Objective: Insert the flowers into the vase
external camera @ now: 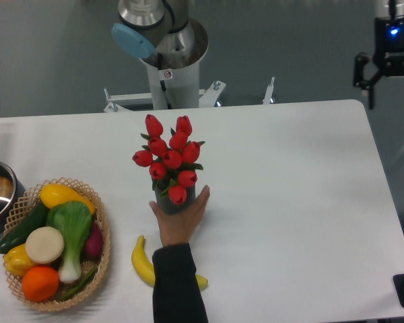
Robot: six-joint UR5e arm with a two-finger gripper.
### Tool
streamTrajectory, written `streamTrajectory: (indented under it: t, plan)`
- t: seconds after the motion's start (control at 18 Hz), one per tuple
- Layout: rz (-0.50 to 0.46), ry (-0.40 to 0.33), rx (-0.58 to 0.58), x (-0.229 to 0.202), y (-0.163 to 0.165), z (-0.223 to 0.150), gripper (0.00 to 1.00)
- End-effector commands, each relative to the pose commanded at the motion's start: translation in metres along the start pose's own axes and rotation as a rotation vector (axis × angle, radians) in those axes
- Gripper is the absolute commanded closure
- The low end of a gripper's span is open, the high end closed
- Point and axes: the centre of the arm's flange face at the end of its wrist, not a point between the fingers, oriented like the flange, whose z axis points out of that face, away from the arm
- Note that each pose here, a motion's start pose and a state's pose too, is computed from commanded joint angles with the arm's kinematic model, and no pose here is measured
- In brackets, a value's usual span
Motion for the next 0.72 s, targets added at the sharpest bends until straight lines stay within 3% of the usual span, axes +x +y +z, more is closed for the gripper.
streamTrajectory:
  t: [0.28, 0.39, 0.5, 0.72]
  plan:
    - [0.055, 0.101, -0.006, 0.000, 0.025, -0.009, 0.00]
    - [0.128, 0.135, -0.025, 0.005, 0.038, -0.007, 0.00]
    - [0.191, 0.160, -0.054, 0.009, 0.042, -0.010, 0.00]
    - [0.202, 0.173, -0.069, 0.011, 0.041, -0.010, 0.00]
